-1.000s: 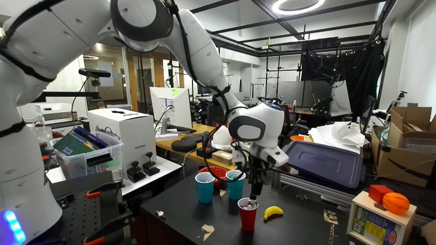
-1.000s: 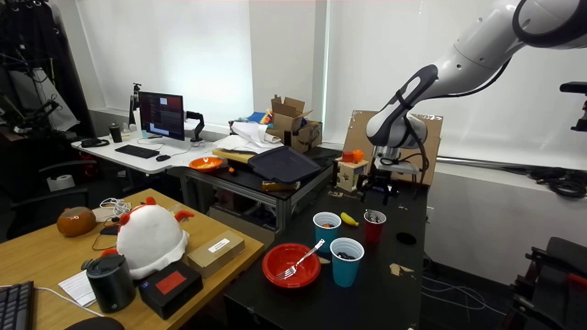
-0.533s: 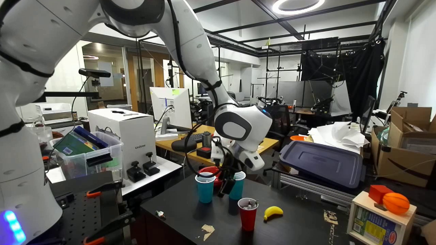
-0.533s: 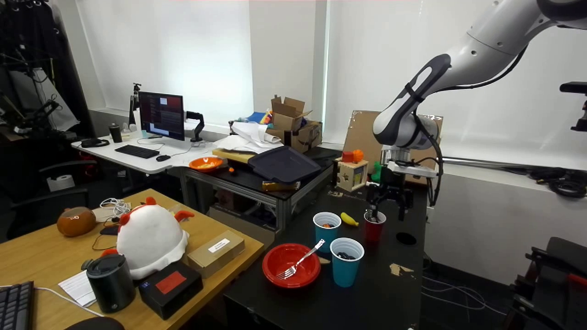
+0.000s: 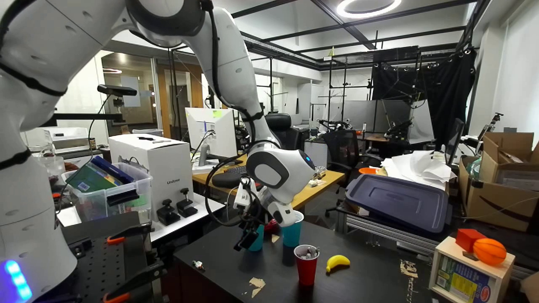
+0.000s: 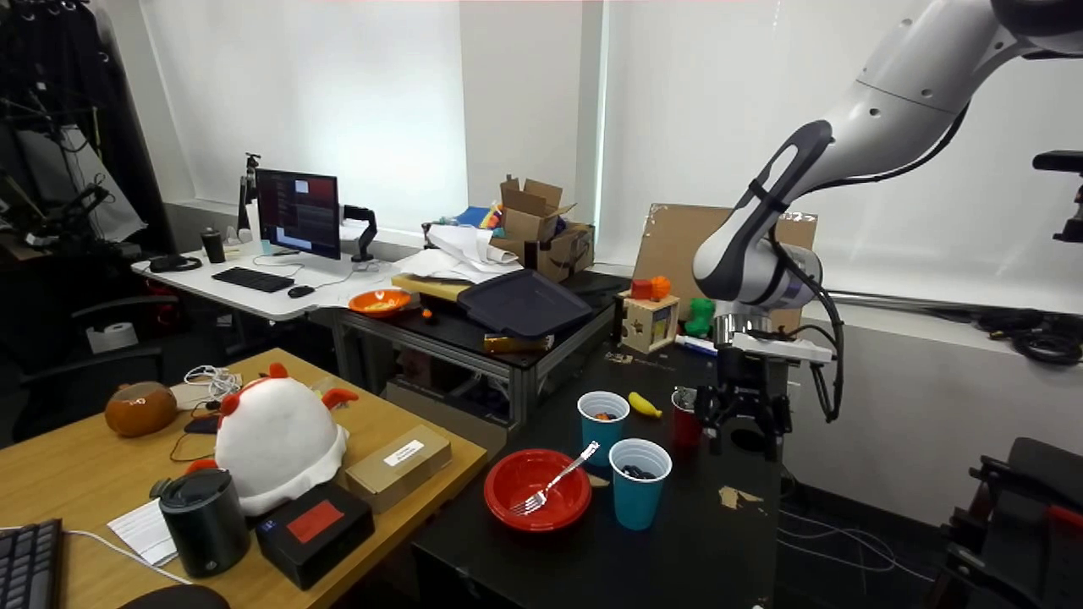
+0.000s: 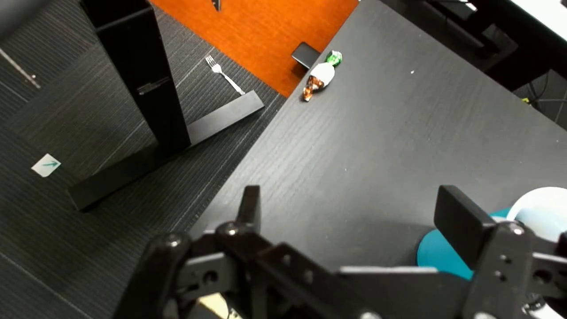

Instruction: Pick up the sweet on the table and put it in the red cup

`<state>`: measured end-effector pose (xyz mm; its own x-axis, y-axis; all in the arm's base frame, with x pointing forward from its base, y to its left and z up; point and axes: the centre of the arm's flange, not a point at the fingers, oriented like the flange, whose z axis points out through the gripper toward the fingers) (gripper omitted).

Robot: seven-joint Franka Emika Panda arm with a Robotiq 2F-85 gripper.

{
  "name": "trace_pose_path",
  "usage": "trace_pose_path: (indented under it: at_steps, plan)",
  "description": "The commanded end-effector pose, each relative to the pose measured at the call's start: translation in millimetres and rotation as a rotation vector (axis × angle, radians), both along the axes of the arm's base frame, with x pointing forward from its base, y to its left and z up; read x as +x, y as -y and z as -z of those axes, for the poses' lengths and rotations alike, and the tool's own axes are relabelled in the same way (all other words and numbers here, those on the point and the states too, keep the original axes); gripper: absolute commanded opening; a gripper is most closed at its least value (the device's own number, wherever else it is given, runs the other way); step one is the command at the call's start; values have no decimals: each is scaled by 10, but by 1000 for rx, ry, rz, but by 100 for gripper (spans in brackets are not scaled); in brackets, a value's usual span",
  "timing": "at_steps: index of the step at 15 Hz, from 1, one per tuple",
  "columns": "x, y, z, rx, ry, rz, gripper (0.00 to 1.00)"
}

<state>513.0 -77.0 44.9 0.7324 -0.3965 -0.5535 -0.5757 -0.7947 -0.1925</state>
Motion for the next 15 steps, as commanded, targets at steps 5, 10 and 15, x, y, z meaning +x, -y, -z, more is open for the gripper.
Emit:
trace_pose_path:
  at_steps: [5, 10, 15]
  plan:
    - [-222, -357, 433, -21, -28, -31, 100]
    - [-309, -539, 730, -96, -18, -43, 100]
    - [-451, -623, 917, -108, -104, 10, 100]
